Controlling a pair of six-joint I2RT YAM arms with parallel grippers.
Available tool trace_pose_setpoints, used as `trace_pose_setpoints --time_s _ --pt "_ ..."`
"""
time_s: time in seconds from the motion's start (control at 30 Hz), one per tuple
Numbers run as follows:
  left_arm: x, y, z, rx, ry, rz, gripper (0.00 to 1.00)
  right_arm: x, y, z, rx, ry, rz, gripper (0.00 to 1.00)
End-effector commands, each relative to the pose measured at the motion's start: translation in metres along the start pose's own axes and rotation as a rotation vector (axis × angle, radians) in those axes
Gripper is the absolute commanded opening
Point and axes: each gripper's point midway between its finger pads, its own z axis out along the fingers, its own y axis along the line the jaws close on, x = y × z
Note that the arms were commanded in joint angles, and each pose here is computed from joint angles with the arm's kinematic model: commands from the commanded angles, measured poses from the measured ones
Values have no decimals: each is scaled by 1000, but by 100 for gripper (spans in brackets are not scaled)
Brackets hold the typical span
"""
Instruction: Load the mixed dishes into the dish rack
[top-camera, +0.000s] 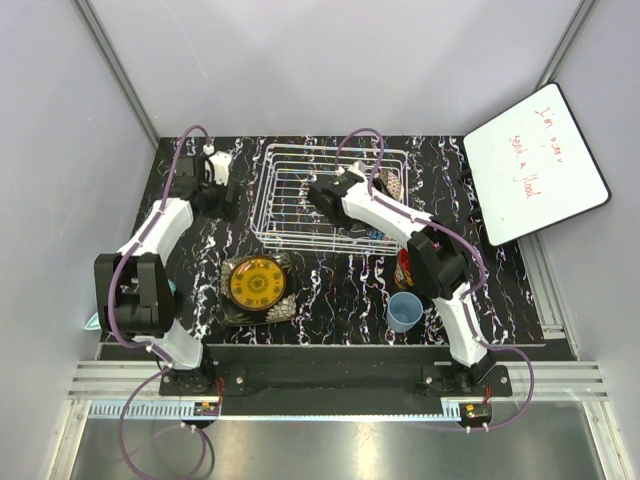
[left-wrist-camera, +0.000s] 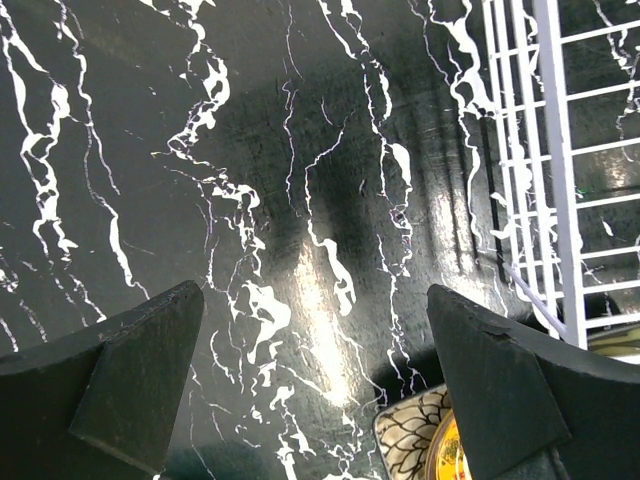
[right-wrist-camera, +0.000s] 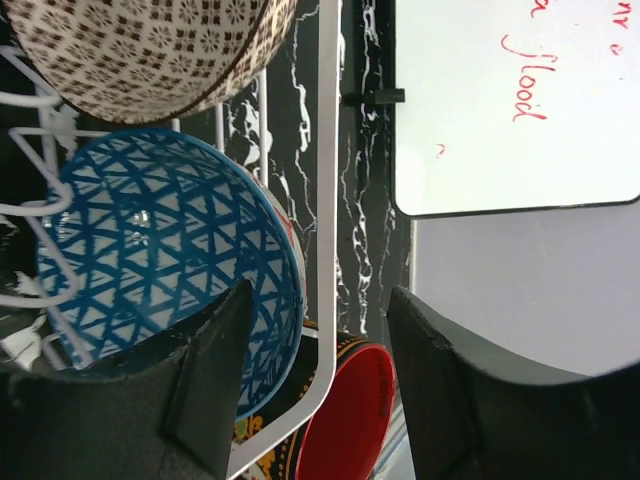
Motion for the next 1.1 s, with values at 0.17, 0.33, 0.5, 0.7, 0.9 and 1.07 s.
trace_pose_setpoints --time_s 0.17,0.33,0.5,0.7,0.9,1.07 --pt "5 0 32 30 18 -10 98 -47 -54 -82 -404 -120 283 65" --pt "35 -15 28 82 58 4 96 -44 -30 -173 -977 -371 238 67" --pt "52 -25 -9 82 46 109 96 -13 -12 -237 -1412 -519 204 66" --pt "90 -23 -54 81 98 331 97 -16 40 -228 -1469 -465 137 61" --pt "121 -20 -64 65 170 407 96 -23 99 -214 -1513 -398 68 60" --pt "150 -13 -62 52 239 518 96 -20 130 -205 -1537 -358 33 59"
